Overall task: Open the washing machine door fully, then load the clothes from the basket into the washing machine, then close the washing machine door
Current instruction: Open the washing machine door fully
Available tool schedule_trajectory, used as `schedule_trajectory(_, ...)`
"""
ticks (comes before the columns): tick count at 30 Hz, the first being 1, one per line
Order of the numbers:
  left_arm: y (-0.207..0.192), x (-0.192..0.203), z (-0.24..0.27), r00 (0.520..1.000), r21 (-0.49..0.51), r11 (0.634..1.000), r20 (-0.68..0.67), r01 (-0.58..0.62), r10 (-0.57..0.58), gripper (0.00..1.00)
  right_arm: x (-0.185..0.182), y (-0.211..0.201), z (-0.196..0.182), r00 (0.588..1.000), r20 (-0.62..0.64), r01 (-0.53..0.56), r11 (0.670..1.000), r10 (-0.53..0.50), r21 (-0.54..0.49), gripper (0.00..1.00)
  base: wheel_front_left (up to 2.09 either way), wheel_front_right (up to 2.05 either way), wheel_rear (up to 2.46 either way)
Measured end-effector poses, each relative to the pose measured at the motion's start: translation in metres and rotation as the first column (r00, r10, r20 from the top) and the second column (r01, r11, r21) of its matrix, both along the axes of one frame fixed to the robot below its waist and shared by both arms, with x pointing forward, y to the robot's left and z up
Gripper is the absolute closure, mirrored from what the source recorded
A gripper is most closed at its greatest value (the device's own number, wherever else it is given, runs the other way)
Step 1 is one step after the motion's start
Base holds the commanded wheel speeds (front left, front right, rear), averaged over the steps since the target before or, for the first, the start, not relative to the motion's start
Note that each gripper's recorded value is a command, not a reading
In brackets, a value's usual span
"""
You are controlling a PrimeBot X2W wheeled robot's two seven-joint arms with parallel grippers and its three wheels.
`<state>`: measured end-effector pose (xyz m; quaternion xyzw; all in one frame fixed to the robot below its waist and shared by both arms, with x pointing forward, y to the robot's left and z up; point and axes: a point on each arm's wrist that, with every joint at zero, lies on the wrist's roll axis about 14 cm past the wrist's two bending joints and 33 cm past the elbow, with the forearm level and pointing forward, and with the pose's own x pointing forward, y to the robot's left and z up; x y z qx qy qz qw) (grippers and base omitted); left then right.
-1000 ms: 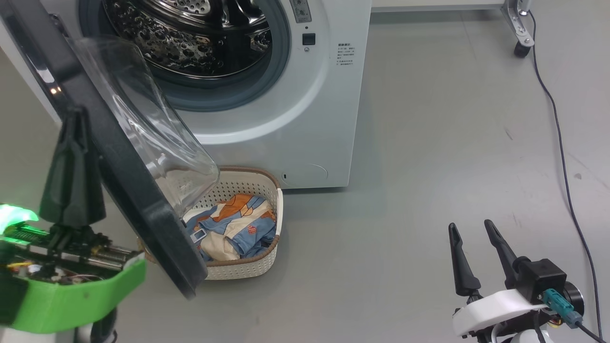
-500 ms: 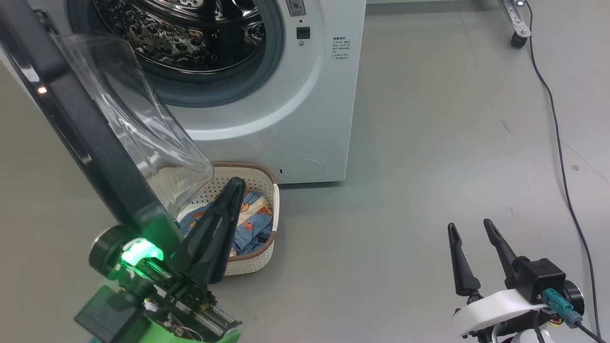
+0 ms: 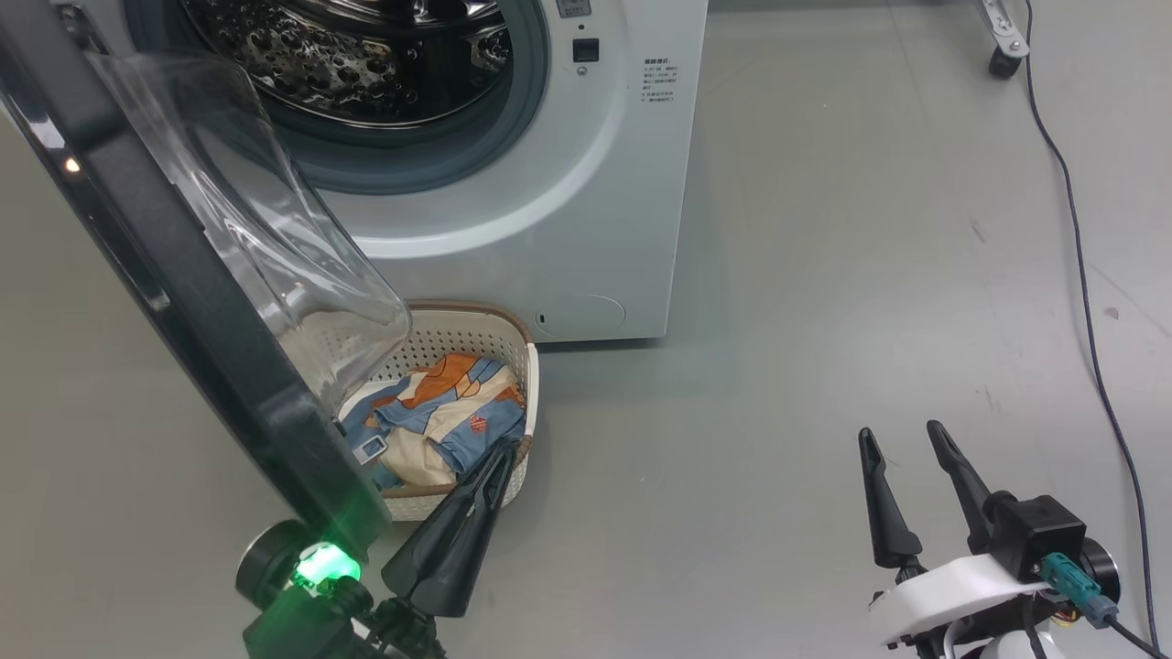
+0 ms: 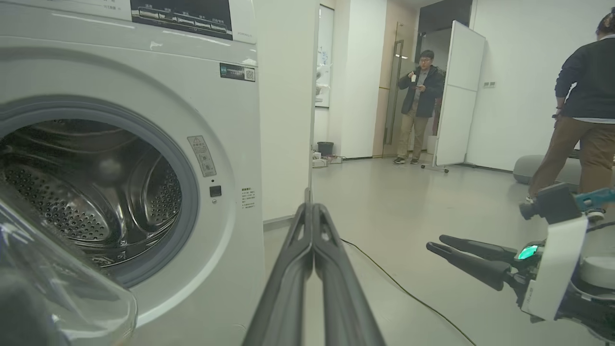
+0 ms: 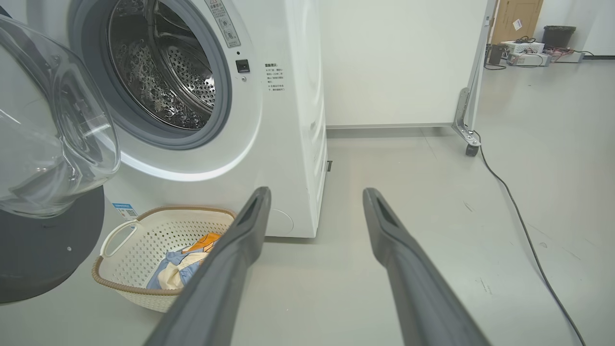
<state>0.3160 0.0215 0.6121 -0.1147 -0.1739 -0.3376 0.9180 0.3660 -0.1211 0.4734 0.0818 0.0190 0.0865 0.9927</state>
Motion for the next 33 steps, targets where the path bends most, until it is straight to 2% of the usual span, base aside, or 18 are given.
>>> schedule_trajectory(6,0.013,0.007,-0.035,0.992,0.024,0.998,-0.116,-0.053,0.056,1.0,0.001,0.0,-0.002,1.0,-0.006,-0.001,1.0,0.001,0.004,0.0,0.0,0.0,0.0)
schedule_trajectory(16,0.032,0.028,-0.066,0.966,0.04,0.99,-0.218,-0.135,0.141,1.0,0.008,0.006,-0.006,1.0,-0.015,-0.021,1.0,0.021,0.013,0.0,0.0,0.0,0.0)
schedule_trajectory(33,0.047,0.065,-0.075,0.946,0.028,0.977,-0.245,-0.21,0.21,1.0,0.018,0.0,-0.022,0.998,-0.059,0.002,1.0,-0.001,0.016,0.0,0.0,0.0,0.0)
